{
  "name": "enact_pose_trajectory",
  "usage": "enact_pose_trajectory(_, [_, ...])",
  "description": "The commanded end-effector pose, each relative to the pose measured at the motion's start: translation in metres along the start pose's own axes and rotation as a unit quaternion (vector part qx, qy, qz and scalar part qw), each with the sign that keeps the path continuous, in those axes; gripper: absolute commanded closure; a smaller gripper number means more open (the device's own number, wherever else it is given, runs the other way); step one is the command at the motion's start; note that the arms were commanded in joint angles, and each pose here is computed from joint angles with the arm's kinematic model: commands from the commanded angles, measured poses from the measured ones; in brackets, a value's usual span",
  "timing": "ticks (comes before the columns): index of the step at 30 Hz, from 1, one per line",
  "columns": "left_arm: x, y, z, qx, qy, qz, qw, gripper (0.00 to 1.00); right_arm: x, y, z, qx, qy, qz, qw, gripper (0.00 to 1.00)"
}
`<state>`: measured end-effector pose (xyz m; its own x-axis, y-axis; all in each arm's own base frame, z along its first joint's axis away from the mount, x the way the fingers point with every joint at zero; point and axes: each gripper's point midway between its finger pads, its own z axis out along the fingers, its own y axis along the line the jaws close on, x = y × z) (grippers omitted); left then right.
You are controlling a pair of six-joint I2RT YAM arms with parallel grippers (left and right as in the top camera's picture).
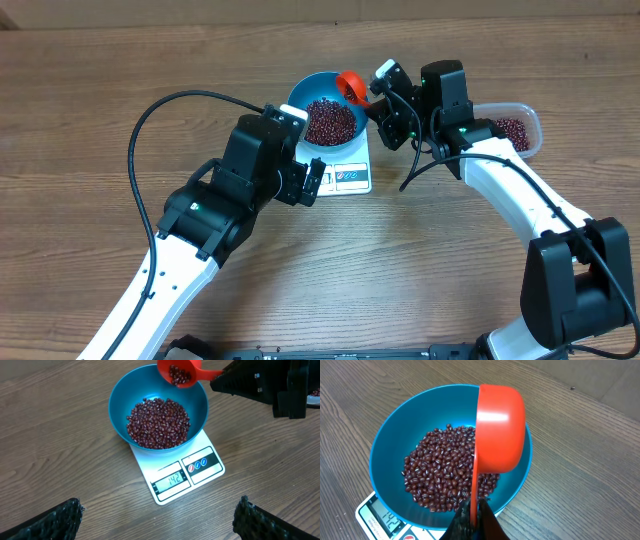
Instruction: Scoop item into bowl and weigh 150g on scale
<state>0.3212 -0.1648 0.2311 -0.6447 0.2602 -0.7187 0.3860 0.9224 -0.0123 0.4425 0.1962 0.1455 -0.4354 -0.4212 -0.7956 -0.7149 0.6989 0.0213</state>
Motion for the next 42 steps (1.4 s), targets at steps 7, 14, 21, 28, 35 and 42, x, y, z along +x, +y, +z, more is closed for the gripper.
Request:
enact_pose_trajectory(7, [-0.009, 0.003, -0.003, -0.005, -0.01, 0.0, 1.0, 0.0, -0.01, 0.001, -0.005, 0.004, -0.011, -0.006, 1.0, 0.96])
enact_pose_trajectory(14, [-0.009, 0.003, -0.003, -0.005, -0.01, 0.0, 1.0, 0.01, -0.01, 0.001, -0.005, 0.004, -0.011, -0.006, 1.0, 0.96])
enact_pose_trajectory(21, [-0.009, 0.003, -0.003, -0.005, -0.01, 0.0, 1.0, 0.01, -0.017, 0.009, -0.005, -0.018, -0.025, -0.003, 1.0, 0.96])
enact_pose_trajectory(28, [-0.009, 0.003, -0.003, -0.005, -0.01, 0.0, 1.0, 0.0, -0.015, 0.014, -0.004, -0.029, -0.022, 0.002, 0.999, 0.96])
enact_pose_trajectory(35, [-0.009, 0.003, -0.003, -0.005, -0.01, 0.0, 1.0, 0.0, -0.011, 0.007, -0.003, -0.005, -0.01, 0.0, 1.0, 0.96])
enact_pose_trajectory(42, [-0.009, 0.003, -0.003, -0.005, -0.01, 0.0, 1.0, 0.01, -0.012, 0.009, -0.004, -0.011, -0.014, 0.001, 1.0, 0.96])
